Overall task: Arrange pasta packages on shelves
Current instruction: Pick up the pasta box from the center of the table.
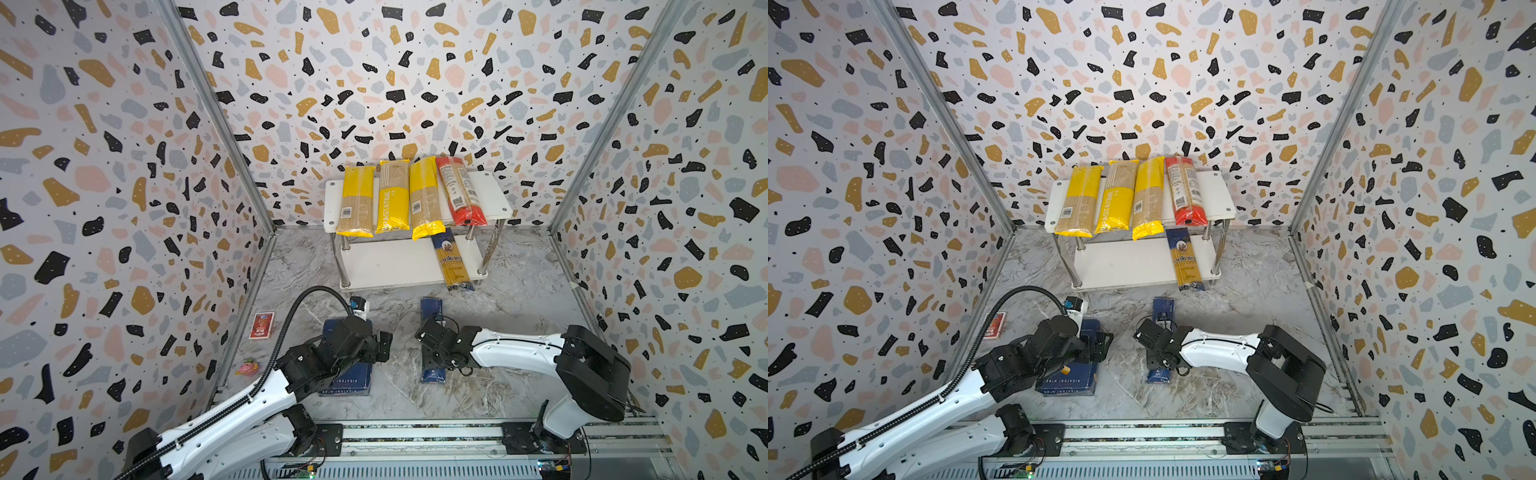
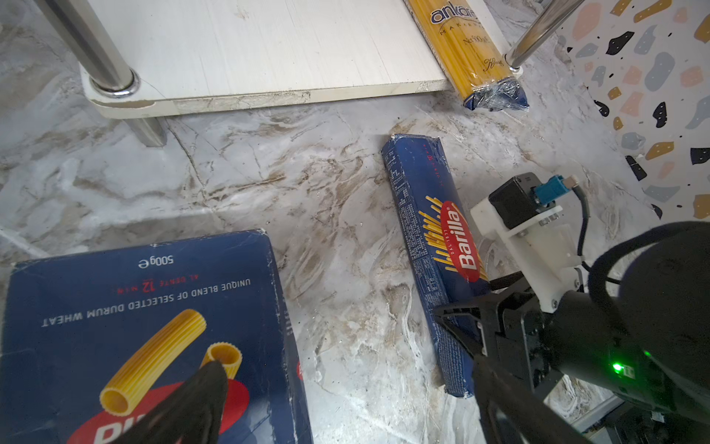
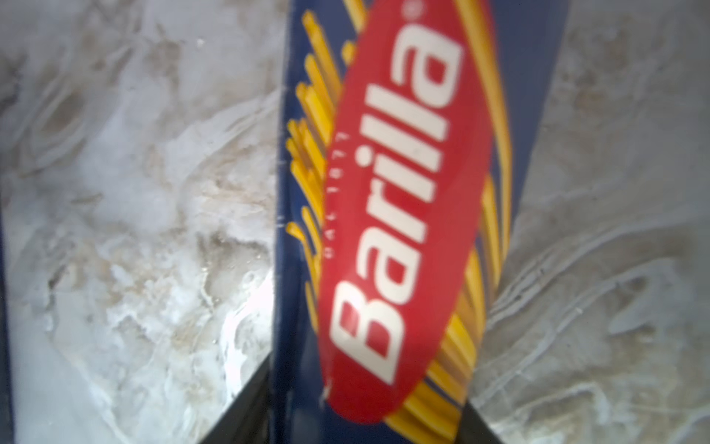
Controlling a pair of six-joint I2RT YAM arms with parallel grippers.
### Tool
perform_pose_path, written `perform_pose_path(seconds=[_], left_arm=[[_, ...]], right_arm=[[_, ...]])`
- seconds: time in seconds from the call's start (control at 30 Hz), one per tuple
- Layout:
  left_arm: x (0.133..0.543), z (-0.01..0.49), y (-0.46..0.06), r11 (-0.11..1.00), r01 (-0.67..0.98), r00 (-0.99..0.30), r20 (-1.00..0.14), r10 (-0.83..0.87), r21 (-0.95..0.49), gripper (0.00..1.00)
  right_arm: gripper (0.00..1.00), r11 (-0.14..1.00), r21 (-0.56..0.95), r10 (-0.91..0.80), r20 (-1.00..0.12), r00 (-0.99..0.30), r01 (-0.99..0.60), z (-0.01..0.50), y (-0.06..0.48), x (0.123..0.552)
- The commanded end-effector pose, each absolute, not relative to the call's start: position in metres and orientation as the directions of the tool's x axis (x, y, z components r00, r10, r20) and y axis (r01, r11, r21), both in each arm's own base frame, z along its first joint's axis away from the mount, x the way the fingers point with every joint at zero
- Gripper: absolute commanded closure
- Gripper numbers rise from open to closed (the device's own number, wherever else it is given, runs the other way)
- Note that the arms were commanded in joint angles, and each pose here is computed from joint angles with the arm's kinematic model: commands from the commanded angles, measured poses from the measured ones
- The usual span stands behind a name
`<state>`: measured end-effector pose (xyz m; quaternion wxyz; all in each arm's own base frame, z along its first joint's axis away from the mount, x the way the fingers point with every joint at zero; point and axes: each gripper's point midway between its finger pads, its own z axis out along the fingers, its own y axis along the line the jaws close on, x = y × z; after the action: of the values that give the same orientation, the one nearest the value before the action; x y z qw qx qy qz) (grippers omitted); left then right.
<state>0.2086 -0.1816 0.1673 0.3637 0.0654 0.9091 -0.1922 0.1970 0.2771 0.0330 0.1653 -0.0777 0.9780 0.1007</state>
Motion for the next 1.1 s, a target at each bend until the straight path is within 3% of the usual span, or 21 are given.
perform_pose_path(seconds=[0.0,0.67,1.07], left_arm=[[0.212,0.166,-0.182,0.918,0.259,-0.721,-0.692,-0.022,-0.299,0.00],[0.224,0.176,-0.190,0.930,0.242,-0.717,-0.697,-0.021,-0.277,0.00],[0.229,0.179,-0.190,0.936,0.230,-0.714,-0.700,-0.022,-0.265,0.00]], right_arm=[[0.65,0.972,0.099,-0.180,-0.284,-0.942,-0.215,0.023,0.256,0.182],[0.66,0.901,0.293,-0.149,-0.483,-0.863,-0.320,0.124,0.258,0.181],[0.67,0.875,0.333,-0.127,-0.541,-0.832,-0.350,0.152,0.263,0.195]])
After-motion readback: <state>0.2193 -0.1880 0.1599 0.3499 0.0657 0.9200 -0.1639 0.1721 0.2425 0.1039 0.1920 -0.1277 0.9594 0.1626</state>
